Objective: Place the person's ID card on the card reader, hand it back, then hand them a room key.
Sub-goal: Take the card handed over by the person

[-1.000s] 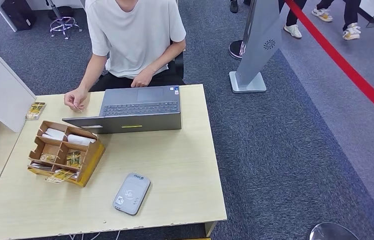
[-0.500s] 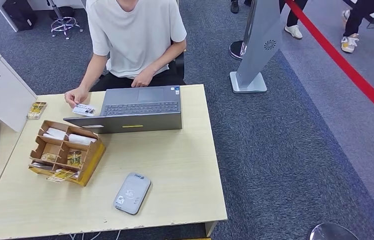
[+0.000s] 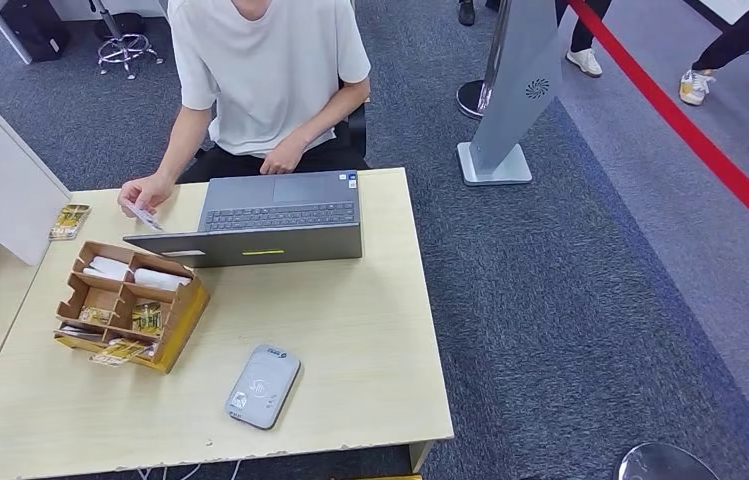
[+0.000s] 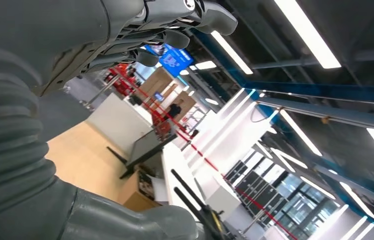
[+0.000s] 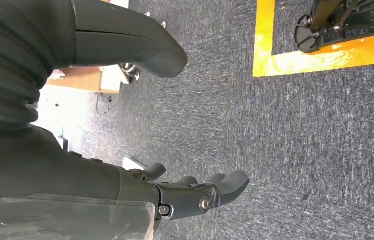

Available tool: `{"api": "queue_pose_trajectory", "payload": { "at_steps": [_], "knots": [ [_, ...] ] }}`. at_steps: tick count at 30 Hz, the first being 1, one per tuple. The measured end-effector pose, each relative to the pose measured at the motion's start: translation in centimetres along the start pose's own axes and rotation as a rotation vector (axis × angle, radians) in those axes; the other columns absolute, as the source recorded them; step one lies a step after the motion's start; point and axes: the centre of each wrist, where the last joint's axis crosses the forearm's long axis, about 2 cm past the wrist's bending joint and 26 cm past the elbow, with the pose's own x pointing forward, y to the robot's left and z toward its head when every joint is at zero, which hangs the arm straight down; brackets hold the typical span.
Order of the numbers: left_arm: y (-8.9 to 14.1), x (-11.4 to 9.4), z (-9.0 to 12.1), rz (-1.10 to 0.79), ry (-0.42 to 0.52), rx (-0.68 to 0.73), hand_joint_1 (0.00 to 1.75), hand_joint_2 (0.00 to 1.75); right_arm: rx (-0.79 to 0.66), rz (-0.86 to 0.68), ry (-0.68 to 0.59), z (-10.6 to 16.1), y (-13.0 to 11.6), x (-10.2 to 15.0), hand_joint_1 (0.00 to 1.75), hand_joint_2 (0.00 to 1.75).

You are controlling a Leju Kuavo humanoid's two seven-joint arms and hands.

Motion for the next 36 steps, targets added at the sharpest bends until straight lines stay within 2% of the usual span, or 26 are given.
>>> {"api": "queue_pose_trajectory", "payload": {
  "at_steps": [7, 14, 23, 32, 36],
  "knots": [
    [-1.2, 2.5, -0.4, -0.043, -0.089, -0.030, 0.00, 1.75, 0.001, 0.000, 0.005, 0.0, 0.0, 0.0, 0.00, 1.75],
    [-2.1, 4.7, -0.9, -0.265, -0.232, -0.098, 0.00, 1.75, 0.001, 0.000, 0.009, 0.0, 0.0, -0.1, 0.00, 1.75],
    [-2.4, 5.5, -1.1, -0.304, -0.278, -0.115, 0.00, 1.75, 0.002, 0.001, 0.013, 0.0, 0.1, -0.3, 0.00, 1.75],
    [-3.4, 6.8, -0.6, -0.568, -0.416, -0.178, 0.00, 1.75, 0.004, -0.001, -0.002, 0.0, 0.1, -0.3, 0.00, 1.75],
    [-3.9, 7.4, -0.2, -0.630, -0.463, -0.184, 0.00, 1.75, 0.004, -0.001, -0.005, 0.0, 0.1, -0.3, 0.00, 1.75]
  ]
}}
